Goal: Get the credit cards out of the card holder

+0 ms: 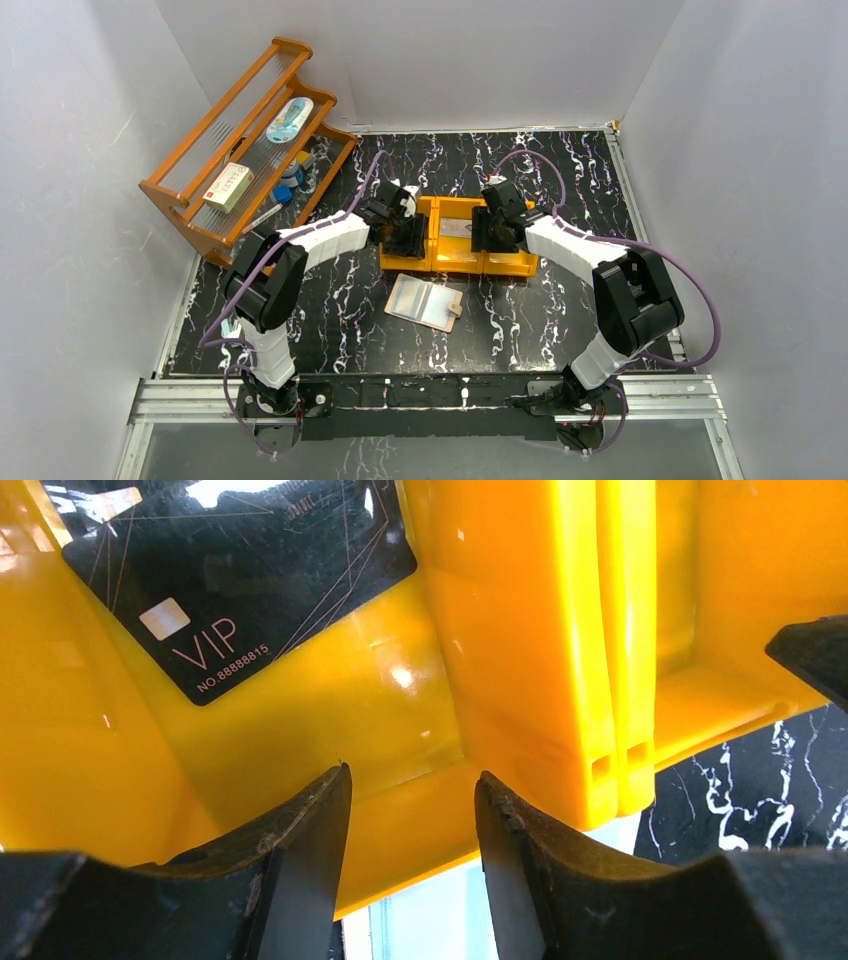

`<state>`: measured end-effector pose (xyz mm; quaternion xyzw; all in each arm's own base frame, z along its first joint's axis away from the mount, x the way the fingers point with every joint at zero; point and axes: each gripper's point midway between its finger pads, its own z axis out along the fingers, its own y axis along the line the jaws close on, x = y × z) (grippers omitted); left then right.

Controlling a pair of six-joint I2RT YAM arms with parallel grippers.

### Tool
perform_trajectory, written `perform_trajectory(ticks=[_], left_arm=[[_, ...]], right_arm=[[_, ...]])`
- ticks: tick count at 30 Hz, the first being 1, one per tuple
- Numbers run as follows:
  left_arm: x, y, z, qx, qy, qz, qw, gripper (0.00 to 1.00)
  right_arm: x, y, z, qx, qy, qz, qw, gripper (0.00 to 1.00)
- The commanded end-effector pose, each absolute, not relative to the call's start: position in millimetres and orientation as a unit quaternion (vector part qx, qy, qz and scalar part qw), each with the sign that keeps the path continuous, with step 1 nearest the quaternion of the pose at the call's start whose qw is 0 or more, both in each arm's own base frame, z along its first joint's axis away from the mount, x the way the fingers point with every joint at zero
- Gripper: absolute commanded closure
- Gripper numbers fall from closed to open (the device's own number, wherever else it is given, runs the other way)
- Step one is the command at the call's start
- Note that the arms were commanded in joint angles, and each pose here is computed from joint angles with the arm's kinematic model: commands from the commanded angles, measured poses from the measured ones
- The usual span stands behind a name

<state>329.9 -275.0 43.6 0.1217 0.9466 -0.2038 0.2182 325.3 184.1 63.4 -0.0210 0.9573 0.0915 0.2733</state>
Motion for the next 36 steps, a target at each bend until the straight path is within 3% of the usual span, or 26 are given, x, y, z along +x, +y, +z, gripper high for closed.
perform_trajectory(ticks=[1, 7, 18, 36], left_arm=[[346.4, -256.0, 54.1, 0.088, 0.949, -0.146, 0.266, 0.53], [376.8, -251.3, 51.0, 0.088, 0.938, -0.108, 0.318, 0.64], [381.9, -259.1, 34.1, 0.109, 0.941, -0.108, 0.301, 0.64], [429.2, -269.6, 39.4, 0.14, 0.892, -0.101, 0.418, 0.63]], right_arm=[[330.9, 188.4, 80.9, -0.026, 0.946, 0.112, 0.302, 0.35], [328.4, 185.7, 78.8, -0.03, 0.946, 0.108, 0.303, 0.37], [330.2, 185.1, 79.4, -0.035, 0.946, 0.104, 0.304, 0.4], [323.3, 180.8, 69.2, -0.057, 0.948, 0.096, 0.297, 0.51]])
